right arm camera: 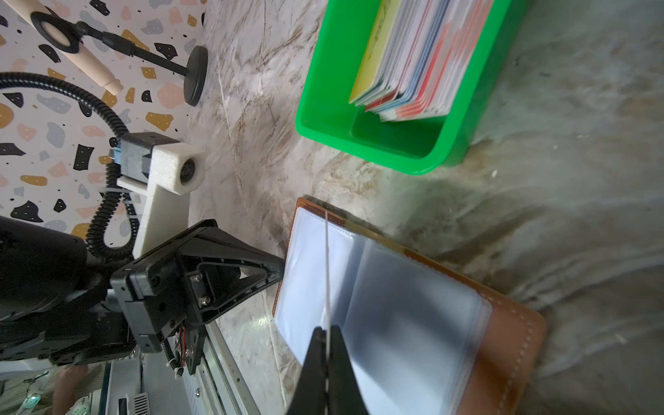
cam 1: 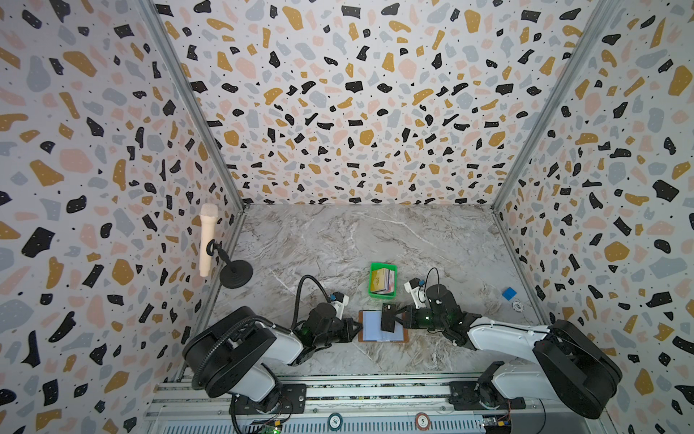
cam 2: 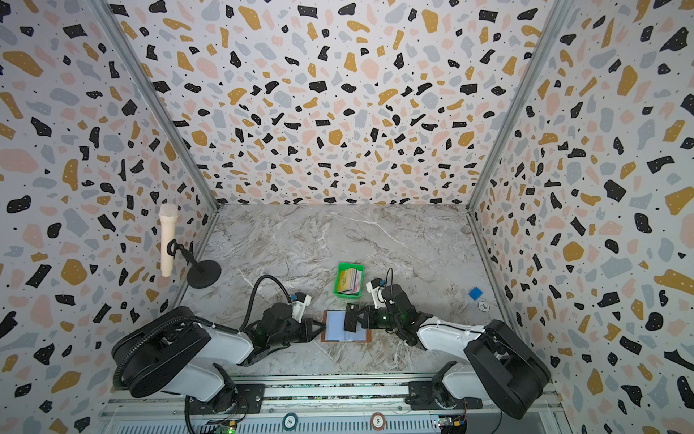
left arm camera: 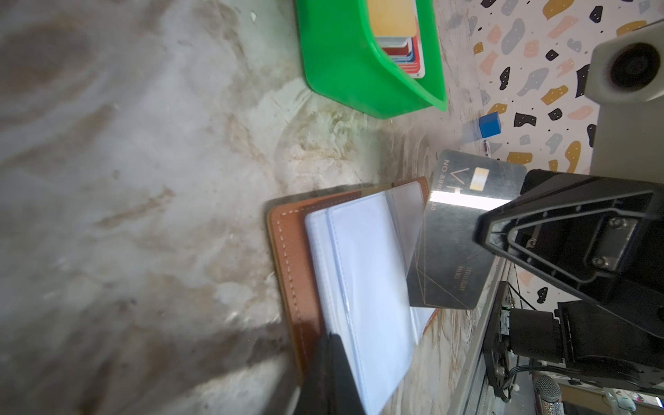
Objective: Insert credit cards into a card holder
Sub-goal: Insert the credit card into the card slot.
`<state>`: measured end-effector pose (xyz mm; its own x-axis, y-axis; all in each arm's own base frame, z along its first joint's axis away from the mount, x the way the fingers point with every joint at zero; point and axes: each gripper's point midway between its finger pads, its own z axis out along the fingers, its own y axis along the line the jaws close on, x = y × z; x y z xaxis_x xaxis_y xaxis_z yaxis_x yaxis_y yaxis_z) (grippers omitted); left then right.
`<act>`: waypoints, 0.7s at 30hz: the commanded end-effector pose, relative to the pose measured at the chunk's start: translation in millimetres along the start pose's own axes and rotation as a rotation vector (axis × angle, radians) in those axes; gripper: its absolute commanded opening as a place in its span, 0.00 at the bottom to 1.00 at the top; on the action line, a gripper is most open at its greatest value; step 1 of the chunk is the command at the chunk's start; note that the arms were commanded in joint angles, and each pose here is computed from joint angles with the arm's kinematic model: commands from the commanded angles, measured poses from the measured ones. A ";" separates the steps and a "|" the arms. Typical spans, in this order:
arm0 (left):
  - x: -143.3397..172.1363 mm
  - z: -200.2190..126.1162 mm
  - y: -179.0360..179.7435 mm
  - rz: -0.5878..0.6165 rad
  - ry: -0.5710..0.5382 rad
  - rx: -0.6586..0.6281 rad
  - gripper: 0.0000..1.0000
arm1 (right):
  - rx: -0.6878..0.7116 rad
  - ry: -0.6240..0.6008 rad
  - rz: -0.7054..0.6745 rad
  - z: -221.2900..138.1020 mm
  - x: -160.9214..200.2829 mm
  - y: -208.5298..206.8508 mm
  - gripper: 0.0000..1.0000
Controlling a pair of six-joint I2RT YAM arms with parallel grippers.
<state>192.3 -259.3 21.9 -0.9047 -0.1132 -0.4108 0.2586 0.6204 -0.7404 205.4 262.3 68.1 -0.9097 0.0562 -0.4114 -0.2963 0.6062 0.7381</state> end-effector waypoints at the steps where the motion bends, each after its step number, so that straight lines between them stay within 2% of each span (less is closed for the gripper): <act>1: 13.7 1.6 -0.4 -0.002 0.045 0.024 0.00 | -0.009 -0.003 0.030 -0.1 2.7 0.9 0.00; 2: 14.7 2.4 -0.8 -0.033 0.051 0.026 0.00 | -0.007 -0.001 0.037 0.0 3.8 -0.2 0.00; 15: 28.6 2.1 1.6 -0.077 0.088 0.033 0.00 | 0.014 -0.026 0.080 -8.7 2.3 -10.2 0.00; 21: 31.0 2.8 1.5 -0.087 0.096 0.041 0.00 | 0.010 0.035 0.112 -3.3 13.8 -15.2 0.00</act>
<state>179.7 -269.3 20.8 -0.9324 -0.1197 -0.3410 0.2200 0.5606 -0.7983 201.4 252.2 59.0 -0.9318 0.1056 -0.3471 -0.2168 0.6050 0.7661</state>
